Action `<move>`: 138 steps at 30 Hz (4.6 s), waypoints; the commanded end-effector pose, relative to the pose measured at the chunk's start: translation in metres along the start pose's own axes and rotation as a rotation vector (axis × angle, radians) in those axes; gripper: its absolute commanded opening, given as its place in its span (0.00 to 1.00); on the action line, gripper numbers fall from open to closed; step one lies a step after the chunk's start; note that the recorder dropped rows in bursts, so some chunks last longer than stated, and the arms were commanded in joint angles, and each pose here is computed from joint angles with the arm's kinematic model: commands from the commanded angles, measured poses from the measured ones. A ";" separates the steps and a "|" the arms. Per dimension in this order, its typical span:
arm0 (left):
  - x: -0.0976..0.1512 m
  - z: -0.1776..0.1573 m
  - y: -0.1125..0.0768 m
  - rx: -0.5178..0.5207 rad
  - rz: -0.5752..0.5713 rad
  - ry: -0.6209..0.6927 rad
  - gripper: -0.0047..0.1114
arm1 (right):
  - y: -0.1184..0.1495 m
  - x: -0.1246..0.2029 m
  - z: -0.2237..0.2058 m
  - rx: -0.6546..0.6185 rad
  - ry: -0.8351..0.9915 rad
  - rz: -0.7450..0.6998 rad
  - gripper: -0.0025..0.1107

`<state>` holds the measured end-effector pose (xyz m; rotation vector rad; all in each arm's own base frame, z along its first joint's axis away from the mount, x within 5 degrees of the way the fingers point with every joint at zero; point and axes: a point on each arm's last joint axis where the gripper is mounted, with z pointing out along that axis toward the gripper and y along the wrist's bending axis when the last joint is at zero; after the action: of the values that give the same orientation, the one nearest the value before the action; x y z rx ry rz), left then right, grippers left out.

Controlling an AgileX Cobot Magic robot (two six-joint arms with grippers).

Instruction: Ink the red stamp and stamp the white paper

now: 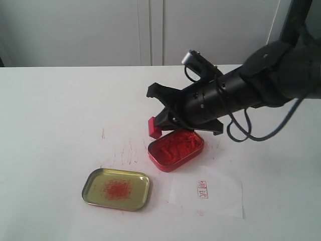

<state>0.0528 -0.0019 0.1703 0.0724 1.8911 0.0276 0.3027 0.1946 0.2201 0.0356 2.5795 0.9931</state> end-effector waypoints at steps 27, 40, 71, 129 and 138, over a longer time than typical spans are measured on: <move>0.000 0.000 0.000 0.005 -0.008 0.000 0.04 | 0.030 -0.038 0.141 -0.139 0.287 -0.289 0.02; 0.000 0.000 0.000 0.005 -0.008 0.000 0.04 | 0.013 -0.032 0.162 -0.124 0.326 -0.374 0.14; 0.000 0.000 0.000 0.005 -0.008 0.000 0.04 | 0.005 -0.071 0.092 0.150 0.124 -0.346 0.27; 0.000 0.000 0.000 0.005 -0.008 0.000 0.04 | -0.074 0.022 -0.096 0.566 0.209 -0.163 0.02; 0.000 0.000 0.000 0.005 -0.008 0.000 0.04 | -0.095 0.029 -0.125 0.599 0.178 -0.096 0.02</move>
<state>0.0528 -0.0019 0.1703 0.0724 1.8911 0.0276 0.2470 0.0568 0.2314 -0.0384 2.9179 0.1842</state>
